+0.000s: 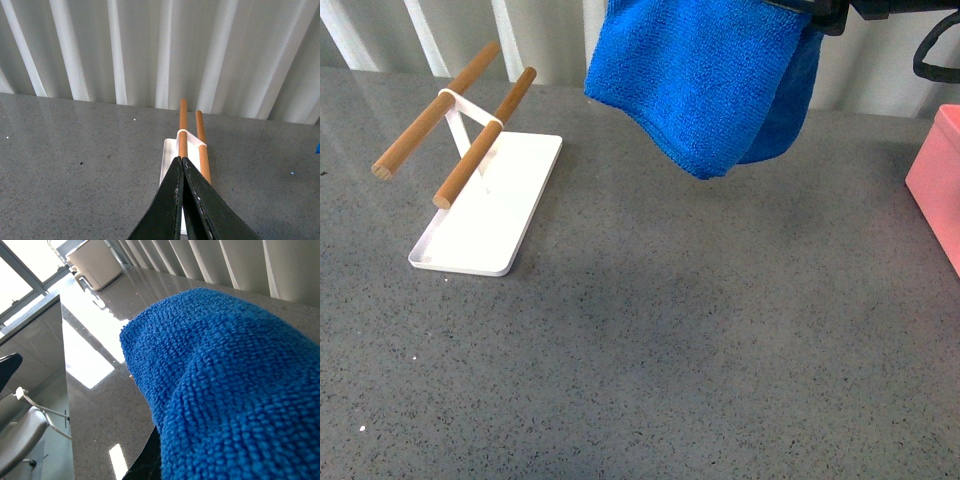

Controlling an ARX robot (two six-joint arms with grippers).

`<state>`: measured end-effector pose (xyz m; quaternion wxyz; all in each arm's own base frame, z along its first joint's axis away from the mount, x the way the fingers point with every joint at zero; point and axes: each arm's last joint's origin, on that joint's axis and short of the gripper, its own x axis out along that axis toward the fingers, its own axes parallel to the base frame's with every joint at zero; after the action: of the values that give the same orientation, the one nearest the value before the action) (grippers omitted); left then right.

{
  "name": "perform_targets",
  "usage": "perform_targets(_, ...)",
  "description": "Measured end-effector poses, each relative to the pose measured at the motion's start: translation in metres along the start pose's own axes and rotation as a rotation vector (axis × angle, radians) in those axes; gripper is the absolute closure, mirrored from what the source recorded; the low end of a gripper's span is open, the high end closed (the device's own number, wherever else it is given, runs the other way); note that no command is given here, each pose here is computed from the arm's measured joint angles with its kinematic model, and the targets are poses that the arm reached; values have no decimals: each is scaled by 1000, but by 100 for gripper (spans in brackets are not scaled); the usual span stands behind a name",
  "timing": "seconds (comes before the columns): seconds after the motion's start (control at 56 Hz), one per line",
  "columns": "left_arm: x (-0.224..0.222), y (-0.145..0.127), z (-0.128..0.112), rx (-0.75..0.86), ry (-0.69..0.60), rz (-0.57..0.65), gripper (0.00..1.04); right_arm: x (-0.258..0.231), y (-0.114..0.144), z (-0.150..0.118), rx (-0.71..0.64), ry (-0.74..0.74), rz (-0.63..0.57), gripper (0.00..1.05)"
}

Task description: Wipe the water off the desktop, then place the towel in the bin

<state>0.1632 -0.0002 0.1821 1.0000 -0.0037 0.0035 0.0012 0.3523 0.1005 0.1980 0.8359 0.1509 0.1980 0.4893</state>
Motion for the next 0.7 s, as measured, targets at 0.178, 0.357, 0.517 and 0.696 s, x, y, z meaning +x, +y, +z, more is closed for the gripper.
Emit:
perform_targets(0.178,-12,0,-5,0,2,-2,101,0,0,0,-1,1,-7,100)
perform_targets(0.357,-21,0,-11,0,0,-2,101,-1,1,1,-4,-3,-9,100)
perform_targets(0.517,-27,0,-12,0,-17,-4,101,-2,3,3,-8,-8,-18,100)
perform_targets(0.696,-35,0,-9,0,-29,-4,101,-3,3,1,-3,-5,-26,100)
